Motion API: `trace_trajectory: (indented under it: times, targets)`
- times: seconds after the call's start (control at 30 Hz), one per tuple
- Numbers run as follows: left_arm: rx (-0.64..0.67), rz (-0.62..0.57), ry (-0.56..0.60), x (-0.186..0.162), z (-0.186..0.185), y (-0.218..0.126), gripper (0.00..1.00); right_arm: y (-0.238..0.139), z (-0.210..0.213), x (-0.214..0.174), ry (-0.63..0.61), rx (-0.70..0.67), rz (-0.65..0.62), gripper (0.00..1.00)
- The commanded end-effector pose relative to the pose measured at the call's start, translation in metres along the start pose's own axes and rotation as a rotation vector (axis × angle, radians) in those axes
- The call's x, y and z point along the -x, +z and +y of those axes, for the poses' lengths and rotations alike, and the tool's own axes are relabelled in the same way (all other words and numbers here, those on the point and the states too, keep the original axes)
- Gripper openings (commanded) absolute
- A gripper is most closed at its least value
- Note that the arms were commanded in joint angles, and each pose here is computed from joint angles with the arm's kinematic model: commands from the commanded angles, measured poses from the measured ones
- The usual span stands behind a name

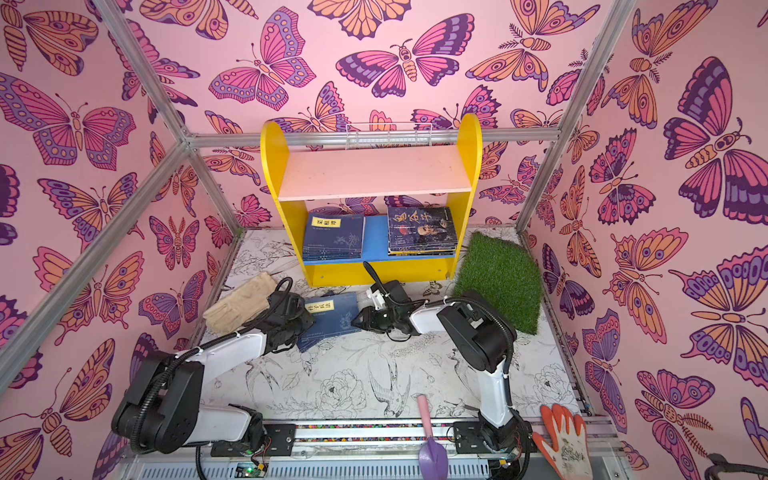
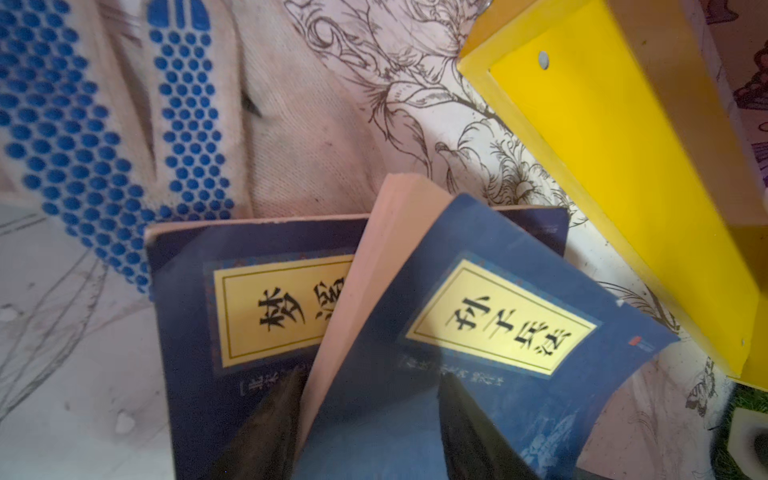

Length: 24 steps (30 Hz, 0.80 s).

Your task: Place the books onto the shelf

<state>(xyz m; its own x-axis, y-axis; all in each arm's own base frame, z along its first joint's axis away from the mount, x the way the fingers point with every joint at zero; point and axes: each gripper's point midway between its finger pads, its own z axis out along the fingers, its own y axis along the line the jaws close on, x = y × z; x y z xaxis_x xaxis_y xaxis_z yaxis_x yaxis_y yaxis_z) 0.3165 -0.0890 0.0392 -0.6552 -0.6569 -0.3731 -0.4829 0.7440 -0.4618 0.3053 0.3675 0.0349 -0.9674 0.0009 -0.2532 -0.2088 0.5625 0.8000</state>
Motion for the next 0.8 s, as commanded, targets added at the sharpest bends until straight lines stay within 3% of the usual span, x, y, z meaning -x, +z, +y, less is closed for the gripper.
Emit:
trace_trajectory:
  times: [0.0, 0.13, 0.37, 0.57, 0.67, 0.77]
  targets:
    - [0.048, 0.166, -0.055, -0.049, 0.023, 0.005, 0.55, -0.01, 0.027, 0.013, -0.014, 0.132, -0.061, 0.43]
    - [0.062, 0.174, -0.06, -0.058, 0.028, 0.006, 0.55, -0.015, 0.024, 0.017, 0.03, 0.151, -0.071, 0.44]
    - [0.096, 0.18, -0.091, -0.07, 0.043, 0.006, 0.55, -0.019, -0.03, 0.015, 0.047, -0.151, -0.093, 0.49]
    - [0.098, 0.177, -0.09, -0.07, 0.045, 0.005, 0.55, -0.008, -0.043, 0.013, 0.028, -0.221, -0.071, 0.5]
    - [0.088, 0.176, -0.086, -0.069, 0.041, 0.005, 0.55, 0.007, -0.034, 0.007, 0.007, -0.165, -0.028, 0.49]
    - [0.084, 0.174, -0.082, -0.068, 0.039, 0.005, 0.55, 0.014, -0.004, 0.006, -0.02, -0.002, -0.02, 0.47]
